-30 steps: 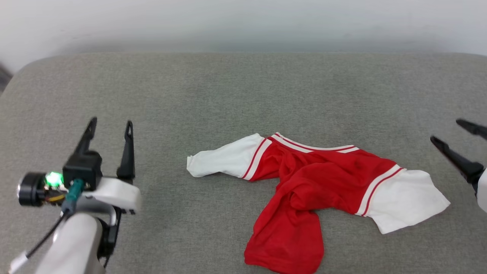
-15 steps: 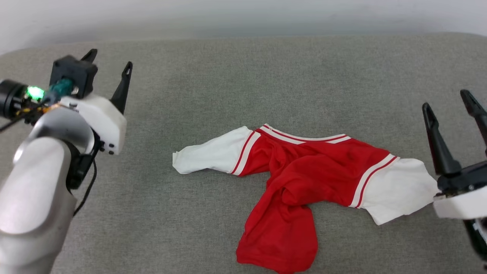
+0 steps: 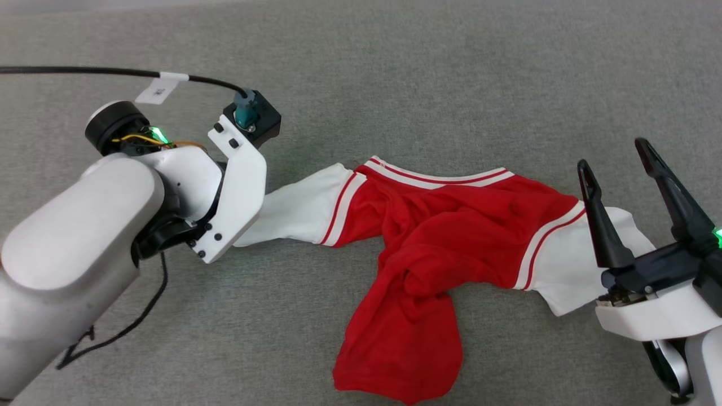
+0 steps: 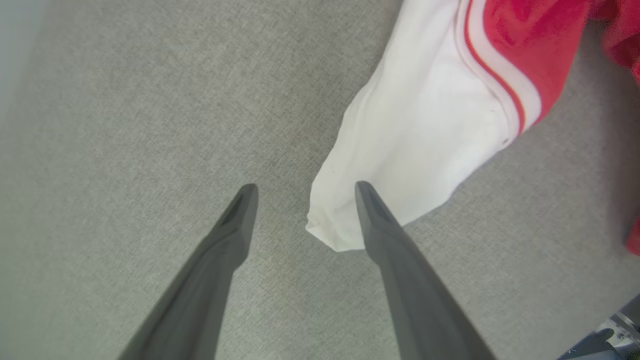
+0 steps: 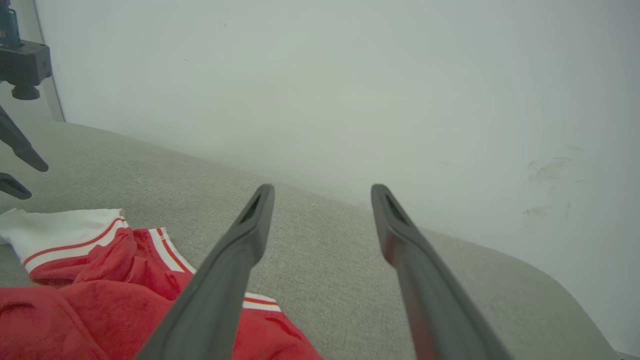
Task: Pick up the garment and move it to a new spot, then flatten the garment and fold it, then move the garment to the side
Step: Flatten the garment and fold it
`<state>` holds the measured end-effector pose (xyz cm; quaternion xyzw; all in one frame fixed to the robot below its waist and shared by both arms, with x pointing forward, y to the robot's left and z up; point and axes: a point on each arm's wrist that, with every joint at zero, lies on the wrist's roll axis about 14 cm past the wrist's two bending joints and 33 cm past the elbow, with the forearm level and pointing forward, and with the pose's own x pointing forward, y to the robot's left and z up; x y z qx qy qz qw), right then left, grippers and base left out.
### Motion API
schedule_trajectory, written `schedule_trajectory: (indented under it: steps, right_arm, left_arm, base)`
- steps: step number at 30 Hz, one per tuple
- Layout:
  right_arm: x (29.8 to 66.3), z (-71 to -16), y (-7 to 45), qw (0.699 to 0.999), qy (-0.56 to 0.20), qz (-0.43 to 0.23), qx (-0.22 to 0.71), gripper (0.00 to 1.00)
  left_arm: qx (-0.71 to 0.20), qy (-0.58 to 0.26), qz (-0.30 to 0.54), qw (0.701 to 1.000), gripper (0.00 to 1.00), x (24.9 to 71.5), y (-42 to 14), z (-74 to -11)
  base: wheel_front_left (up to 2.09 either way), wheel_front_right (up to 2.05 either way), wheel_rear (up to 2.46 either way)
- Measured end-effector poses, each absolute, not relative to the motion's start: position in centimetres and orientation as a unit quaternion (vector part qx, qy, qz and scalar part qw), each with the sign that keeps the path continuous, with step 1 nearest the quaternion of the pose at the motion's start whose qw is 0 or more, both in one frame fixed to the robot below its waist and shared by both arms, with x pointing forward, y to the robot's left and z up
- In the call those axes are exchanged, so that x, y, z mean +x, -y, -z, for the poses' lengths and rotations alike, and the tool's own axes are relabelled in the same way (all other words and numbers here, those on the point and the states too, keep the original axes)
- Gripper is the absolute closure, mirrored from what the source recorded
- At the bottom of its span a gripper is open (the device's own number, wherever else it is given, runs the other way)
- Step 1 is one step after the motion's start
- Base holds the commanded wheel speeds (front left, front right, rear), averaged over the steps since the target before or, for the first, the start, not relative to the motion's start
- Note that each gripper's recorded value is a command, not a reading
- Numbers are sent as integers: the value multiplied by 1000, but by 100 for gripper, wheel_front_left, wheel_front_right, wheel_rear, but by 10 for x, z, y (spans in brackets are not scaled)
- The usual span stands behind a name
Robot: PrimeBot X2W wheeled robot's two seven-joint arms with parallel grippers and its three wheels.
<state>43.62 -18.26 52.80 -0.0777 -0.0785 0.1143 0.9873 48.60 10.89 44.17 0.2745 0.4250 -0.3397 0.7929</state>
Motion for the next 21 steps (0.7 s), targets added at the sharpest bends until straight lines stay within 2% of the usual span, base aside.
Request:
schedule_trajectory:
  steps: [8,12,13,14,16,21]
  right_arm:
    - [449,-517,185,987,68,-118,-85,0]
    - [452,-512,189,988,62,-114,-87,0]
    - [452,-511,190,988,61,-113,-87,0]
    - [452,-509,190,988,59,-112,-87,0]
    - [453,-509,191,988,59,-111,-87,0]
    - [453,-517,193,988,70,-105,-87,0]
  left_arm:
    - [305,-528,359,707,0,467,-119,-387]
    - [315,-539,364,691,0,467,-121,-376]
    - [315,-539,365,691,36,468,-120,-374]
    - [314,-535,368,693,100,469,-119,-373]
    - [313,-527,370,698,100,471,-119,-373]
    - [311,-461,369,745,100,490,-113,-394]
  base:
    - [0,0,0]
    - [0,0,0]
    - [0,0,0]
    - [0,0,0]
    - [0,0,0]
    - [0,0,0]
